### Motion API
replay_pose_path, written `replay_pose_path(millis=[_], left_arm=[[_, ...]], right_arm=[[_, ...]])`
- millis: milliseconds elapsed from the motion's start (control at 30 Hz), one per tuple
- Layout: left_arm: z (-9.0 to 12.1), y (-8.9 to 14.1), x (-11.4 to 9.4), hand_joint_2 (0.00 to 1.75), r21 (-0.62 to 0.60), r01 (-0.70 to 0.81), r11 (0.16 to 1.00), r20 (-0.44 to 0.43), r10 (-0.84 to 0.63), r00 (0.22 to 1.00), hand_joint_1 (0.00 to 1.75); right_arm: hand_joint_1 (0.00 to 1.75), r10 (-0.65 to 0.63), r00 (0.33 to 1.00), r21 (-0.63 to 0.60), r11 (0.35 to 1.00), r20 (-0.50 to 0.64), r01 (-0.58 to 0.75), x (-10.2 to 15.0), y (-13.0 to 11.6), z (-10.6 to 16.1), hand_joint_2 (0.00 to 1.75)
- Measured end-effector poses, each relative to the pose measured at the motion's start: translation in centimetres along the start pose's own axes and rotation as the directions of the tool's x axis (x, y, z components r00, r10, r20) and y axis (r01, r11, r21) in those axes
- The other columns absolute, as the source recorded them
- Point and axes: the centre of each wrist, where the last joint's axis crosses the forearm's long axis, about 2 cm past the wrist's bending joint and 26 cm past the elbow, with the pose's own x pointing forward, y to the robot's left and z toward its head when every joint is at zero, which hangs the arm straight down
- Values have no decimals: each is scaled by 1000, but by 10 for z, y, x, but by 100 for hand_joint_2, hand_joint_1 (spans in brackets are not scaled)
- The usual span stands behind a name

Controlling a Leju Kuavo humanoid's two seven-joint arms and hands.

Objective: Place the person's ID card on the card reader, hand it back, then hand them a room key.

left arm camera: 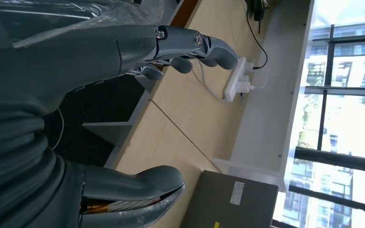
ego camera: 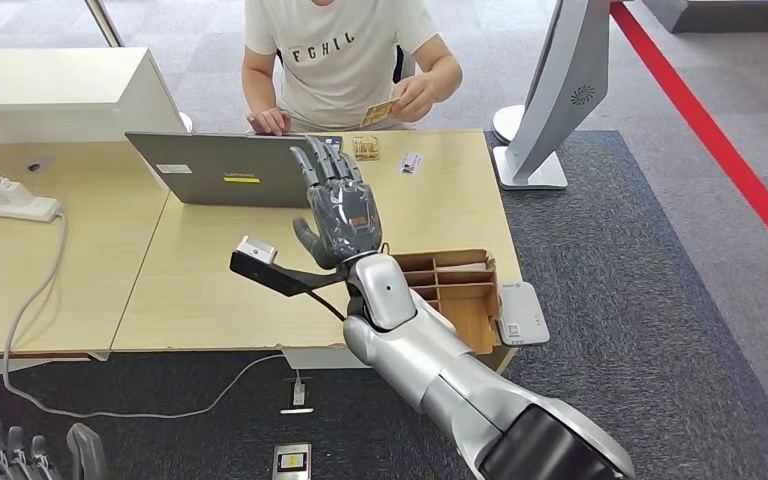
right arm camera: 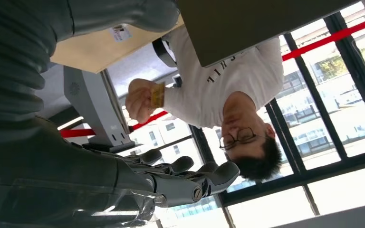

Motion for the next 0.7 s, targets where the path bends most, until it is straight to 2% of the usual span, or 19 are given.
replay_pose_path(millis=[233,400,533,700], left_arm=[[4,-1,-1,175,-13,21,1000,2,-21,1000,0],[5,-1,-2,175,-17,27,1000,-3,-27,1000,0],[8,0,-3,175,-22,36,999,-10,-36,999,0],[11,1,-2,175,-25,48,999,-12,-48,999,0]], right_arm=[[0,10,979,-49,999,203,0,7,-8,-4,175],[0,-6,962,-78,997,271,28,10,-10,-1,175],[0,-171,956,-116,972,238,203,10,-14,16,175],[0,-388,912,-167,898,135,407,-11,-21,44,175]])
